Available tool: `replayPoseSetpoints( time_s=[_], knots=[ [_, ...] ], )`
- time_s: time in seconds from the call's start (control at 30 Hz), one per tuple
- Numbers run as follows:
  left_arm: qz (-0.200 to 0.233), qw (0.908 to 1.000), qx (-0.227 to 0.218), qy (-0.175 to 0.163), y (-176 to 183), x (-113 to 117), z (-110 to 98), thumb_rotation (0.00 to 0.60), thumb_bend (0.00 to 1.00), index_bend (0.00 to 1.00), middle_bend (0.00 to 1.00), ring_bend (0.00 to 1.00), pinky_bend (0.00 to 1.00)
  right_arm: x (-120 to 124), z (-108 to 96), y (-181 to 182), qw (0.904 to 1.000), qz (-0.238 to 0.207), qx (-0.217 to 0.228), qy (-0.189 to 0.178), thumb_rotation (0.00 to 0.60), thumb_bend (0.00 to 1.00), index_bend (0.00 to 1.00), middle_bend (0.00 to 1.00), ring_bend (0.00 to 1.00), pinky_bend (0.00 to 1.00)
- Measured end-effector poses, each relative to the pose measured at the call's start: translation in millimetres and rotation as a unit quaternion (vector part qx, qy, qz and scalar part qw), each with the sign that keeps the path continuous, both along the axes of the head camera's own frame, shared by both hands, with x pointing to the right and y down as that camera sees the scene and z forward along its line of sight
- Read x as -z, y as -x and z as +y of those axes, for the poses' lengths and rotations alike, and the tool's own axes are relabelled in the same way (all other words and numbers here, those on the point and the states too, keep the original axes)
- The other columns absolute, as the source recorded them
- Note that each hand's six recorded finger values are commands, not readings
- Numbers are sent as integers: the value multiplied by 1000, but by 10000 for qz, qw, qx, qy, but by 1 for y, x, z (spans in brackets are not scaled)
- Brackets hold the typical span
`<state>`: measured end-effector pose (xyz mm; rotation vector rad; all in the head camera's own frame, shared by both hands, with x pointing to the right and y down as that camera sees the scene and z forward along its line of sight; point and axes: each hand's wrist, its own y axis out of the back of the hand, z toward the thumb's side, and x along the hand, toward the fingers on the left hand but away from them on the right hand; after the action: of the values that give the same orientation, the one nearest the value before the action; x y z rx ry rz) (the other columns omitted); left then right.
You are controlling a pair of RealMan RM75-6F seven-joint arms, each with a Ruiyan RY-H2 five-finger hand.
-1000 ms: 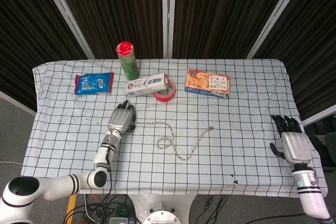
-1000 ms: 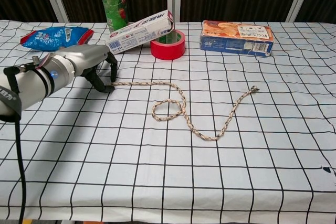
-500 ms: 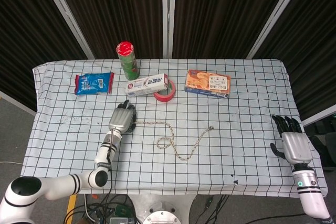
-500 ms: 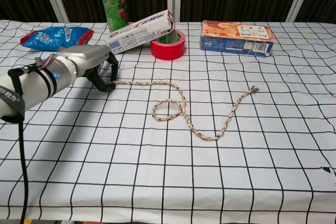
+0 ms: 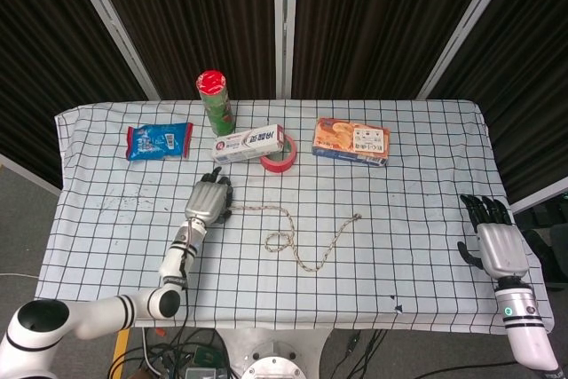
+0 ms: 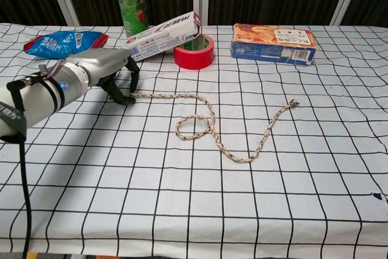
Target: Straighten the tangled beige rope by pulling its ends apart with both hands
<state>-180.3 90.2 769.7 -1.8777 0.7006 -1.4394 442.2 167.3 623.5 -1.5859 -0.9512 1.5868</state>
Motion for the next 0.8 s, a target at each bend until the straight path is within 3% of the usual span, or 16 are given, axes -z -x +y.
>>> replayPoseSetpoints(
  time_s=[0.8],
  knots=[
    [125, 9997, -44, -208, 6, 8, -6, 600, 282, 607, 281, 14, 160, -2, 0, 9, 9999, -19, 132, 58, 600, 296, 0, 84, 0, 0]
  ],
)
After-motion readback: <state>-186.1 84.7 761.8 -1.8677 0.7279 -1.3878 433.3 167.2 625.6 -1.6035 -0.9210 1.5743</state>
